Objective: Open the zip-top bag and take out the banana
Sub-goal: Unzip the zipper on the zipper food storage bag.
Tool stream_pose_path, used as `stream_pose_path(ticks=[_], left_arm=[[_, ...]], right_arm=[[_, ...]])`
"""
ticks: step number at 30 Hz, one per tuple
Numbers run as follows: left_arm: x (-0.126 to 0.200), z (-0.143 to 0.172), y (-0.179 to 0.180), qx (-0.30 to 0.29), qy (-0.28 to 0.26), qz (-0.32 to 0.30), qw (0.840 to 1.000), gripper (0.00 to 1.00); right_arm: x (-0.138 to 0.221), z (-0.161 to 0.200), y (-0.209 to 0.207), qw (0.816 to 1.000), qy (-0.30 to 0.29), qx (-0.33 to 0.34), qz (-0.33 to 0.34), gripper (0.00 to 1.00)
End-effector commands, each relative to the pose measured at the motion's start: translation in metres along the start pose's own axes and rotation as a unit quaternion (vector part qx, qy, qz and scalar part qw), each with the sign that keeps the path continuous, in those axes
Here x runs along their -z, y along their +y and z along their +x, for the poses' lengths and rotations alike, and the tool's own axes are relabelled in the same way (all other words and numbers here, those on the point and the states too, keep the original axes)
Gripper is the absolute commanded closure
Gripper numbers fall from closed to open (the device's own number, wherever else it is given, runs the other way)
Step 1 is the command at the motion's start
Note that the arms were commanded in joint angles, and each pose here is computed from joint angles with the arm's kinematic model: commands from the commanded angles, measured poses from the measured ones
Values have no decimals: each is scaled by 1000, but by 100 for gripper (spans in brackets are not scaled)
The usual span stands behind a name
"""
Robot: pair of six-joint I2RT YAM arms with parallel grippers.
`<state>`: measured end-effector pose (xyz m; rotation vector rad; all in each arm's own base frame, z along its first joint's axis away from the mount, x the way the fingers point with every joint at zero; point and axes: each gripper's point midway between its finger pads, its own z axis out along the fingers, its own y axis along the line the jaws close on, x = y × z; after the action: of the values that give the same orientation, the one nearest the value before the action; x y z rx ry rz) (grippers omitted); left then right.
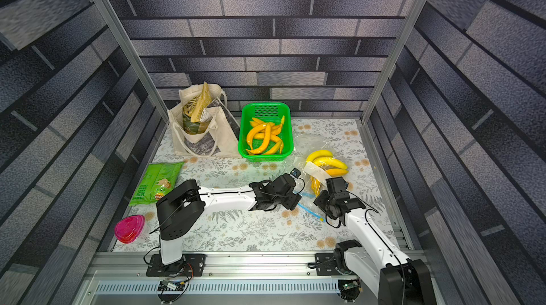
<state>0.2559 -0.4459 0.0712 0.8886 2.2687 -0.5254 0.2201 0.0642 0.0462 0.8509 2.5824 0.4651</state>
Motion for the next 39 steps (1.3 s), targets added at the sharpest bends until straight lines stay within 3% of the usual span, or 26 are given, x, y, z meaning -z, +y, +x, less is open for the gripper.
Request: stream_pose_path(ticks=[1, 7, 13, 22, 27, 31, 35, 39], left_arm=[[-20, 0, 7, 15, 6, -6, 1000, 24], [-37, 9, 43, 51, 25, -45, 997, 27], [-41, 13, 57, 69, 29, -49, 996, 29], [-44, 23, 49, 64, 38, -45, 996, 29], [-42, 26, 39, 50, 40, -38, 997, 29], [-30, 25, 33, 41, 29, -32, 998, 26], [-6, 13, 24, 27, -13, -16, 999, 14], [19, 5, -7, -42, -61, 19, 997, 0]], right_arm=[[7, -5, 3, 1000, -10, 18, 5, 45], [2, 10, -39, 996, 6, 6, 90, 43], [-14, 33, -29, 998, 47, -4, 43, 48], [-14, 44, -36, 996, 57, -2, 62, 49], [-17, 34, -12, 999, 37, -7, 9, 76], [2, 13, 8, 1000, 5, 12, -6, 92], [18, 3, 13, 999, -7, 40, 9, 100], [22, 1, 21, 999, -1, 49, 3, 100]])
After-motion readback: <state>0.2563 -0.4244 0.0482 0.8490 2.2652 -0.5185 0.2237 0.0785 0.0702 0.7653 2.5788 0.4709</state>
